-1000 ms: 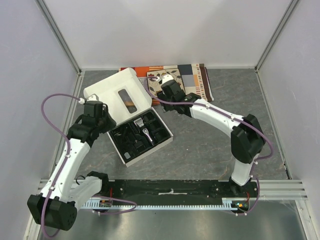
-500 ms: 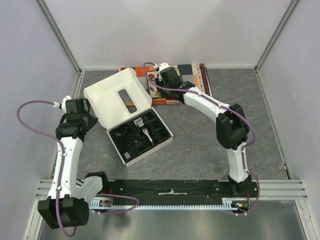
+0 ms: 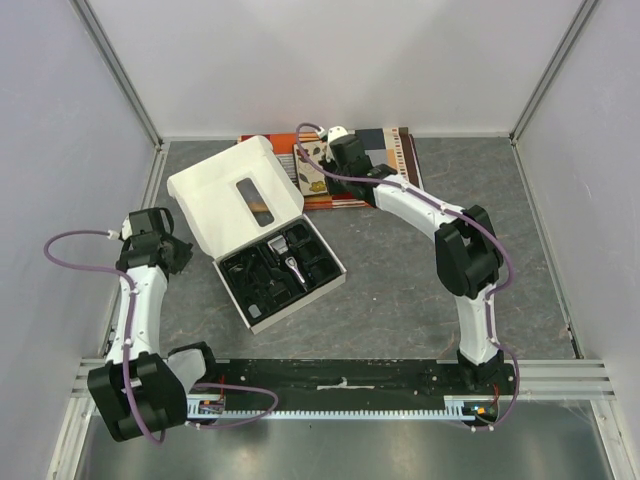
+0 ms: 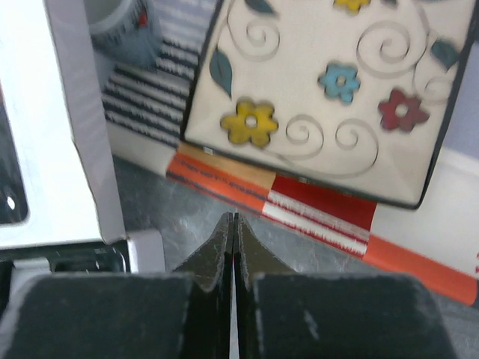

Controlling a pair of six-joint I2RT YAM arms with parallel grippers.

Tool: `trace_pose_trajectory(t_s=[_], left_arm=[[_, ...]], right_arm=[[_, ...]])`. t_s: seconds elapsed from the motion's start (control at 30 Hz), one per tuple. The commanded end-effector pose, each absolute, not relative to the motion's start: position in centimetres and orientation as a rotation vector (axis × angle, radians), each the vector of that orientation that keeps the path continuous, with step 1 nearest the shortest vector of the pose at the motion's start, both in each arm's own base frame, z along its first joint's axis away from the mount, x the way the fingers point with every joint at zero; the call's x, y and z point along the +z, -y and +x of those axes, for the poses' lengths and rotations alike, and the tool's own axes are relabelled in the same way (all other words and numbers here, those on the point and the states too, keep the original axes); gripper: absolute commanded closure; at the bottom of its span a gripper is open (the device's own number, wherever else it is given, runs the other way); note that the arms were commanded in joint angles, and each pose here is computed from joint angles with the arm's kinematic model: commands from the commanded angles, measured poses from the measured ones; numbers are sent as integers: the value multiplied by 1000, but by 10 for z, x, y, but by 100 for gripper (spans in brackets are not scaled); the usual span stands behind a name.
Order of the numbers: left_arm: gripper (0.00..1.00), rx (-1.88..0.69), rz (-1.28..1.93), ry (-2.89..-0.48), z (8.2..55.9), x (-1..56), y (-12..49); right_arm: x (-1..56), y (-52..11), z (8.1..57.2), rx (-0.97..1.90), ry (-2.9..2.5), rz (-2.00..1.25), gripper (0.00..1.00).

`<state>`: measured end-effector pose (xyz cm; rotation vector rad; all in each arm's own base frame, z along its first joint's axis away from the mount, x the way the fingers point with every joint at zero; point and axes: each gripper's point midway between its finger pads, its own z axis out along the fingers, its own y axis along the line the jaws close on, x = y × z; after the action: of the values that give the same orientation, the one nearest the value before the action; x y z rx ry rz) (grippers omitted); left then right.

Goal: Sort the hair-cutting tools

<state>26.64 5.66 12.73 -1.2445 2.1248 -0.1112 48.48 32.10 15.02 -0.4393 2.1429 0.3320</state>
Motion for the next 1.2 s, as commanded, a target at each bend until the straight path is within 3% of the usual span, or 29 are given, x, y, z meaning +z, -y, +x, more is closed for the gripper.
trace_pose_trajectory(t_s=[0.0,0.3,0.67,0.97,1.17], left_arm=[[98,-227,-1314,-2016,289,130,-60],[98,-350,-1419,-1973,289,89,-64],[98,-575,-1256,-1812,306,66,-63],[98,-765,-1124,-1764,318,50,-49],[98,-850,-1026,-1688,333,60,-49]], right_arm=[[155,-307,473,361,-2146,-424,98],[140,-297,437,485,-2170,-409,94],[126,-308,405,661,-2183,-448,92],[120,-318,365,795,-2198,-525,96],[98,-299,341,727,-2288,-469,100]])
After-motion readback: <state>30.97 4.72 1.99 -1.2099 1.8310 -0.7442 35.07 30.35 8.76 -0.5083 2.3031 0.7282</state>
